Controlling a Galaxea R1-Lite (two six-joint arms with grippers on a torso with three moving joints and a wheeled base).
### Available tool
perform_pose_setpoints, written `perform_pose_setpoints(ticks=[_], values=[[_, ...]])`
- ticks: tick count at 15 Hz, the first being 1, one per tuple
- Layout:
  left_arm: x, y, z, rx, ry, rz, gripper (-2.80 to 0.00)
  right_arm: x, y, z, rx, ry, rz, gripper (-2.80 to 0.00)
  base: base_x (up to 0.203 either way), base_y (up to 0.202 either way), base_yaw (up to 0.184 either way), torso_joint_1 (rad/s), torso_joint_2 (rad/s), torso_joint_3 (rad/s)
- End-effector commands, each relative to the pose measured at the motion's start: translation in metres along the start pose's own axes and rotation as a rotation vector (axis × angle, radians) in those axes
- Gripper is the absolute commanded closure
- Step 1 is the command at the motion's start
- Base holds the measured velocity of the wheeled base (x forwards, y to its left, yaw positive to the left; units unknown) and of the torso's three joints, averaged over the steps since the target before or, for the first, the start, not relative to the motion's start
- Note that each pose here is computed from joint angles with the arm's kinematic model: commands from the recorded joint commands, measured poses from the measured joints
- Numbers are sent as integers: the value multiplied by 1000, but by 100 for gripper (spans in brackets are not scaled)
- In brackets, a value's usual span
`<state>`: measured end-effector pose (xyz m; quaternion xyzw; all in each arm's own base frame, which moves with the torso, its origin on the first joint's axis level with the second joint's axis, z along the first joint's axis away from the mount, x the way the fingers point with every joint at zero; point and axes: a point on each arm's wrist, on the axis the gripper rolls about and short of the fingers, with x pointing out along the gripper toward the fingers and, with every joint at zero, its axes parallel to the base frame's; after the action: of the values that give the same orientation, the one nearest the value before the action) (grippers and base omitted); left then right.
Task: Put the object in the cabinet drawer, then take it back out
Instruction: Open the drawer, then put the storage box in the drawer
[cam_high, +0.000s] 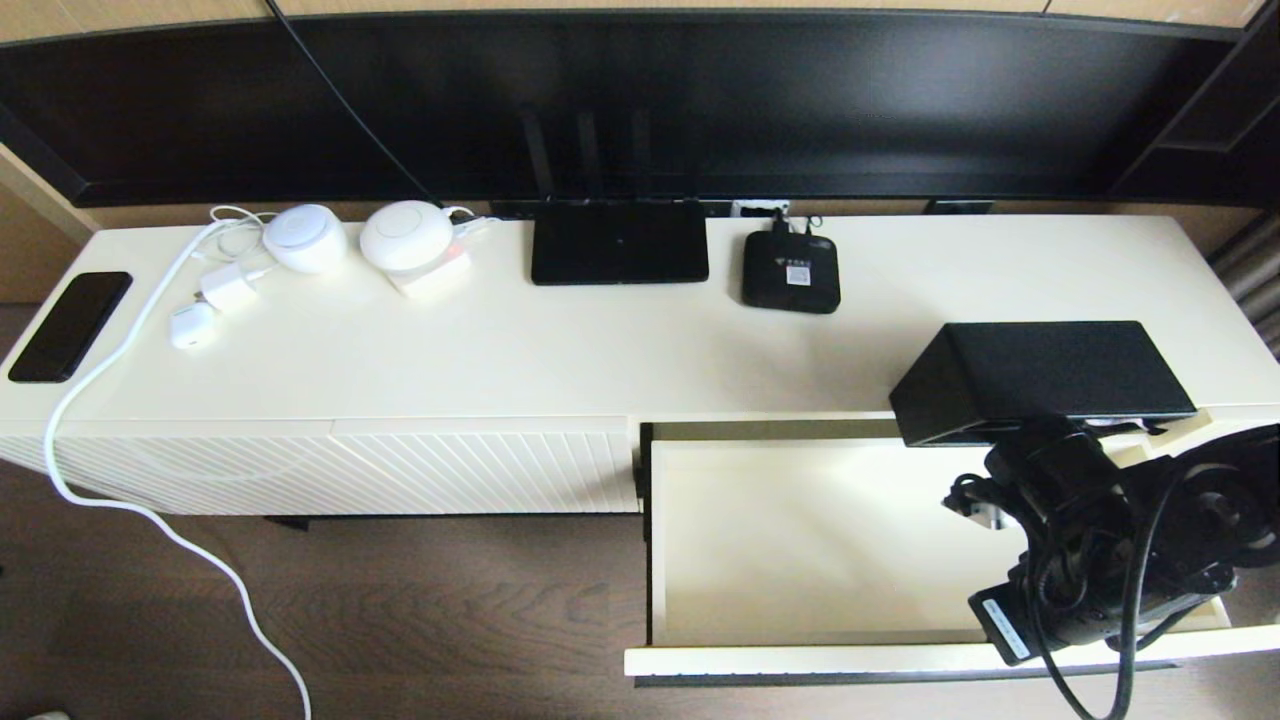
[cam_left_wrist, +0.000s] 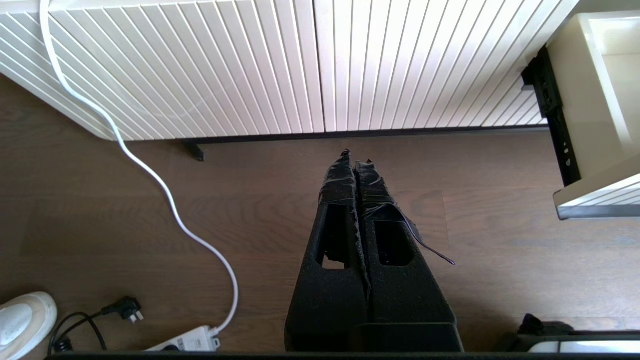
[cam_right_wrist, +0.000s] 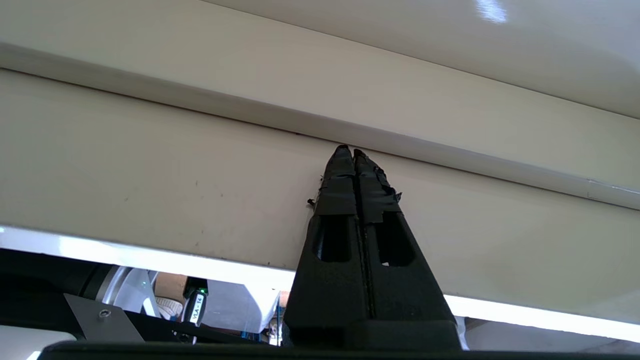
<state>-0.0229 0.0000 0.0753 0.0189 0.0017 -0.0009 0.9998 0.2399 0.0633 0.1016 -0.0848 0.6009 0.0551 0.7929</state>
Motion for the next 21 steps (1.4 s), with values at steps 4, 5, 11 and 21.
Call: perform_pose_setpoints(ticks=[4, 5, 11, 21], values=[[0, 0, 0, 0, 3, 0, 0, -13, -1, 5, 11, -101, -4, 0, 0, 0, 0, 0, 0, 0], [0, 0, 0, 0, 3, 0, 0, -22, -3, 6, 18, -158, -9, 0, 0, 0, 0, 0, 0, 0], [0, 0, 0, 0, 3, 0, 0, -59, -8, 7, 47, -350, -97, 0, 0, 0, 0, 0, 0, 0], [0, 0, 0, 0, 2, 0, 0, -74, -14, 32, 77, -513, -107, 0, 0, 0, 0, 0, 0, 0]])
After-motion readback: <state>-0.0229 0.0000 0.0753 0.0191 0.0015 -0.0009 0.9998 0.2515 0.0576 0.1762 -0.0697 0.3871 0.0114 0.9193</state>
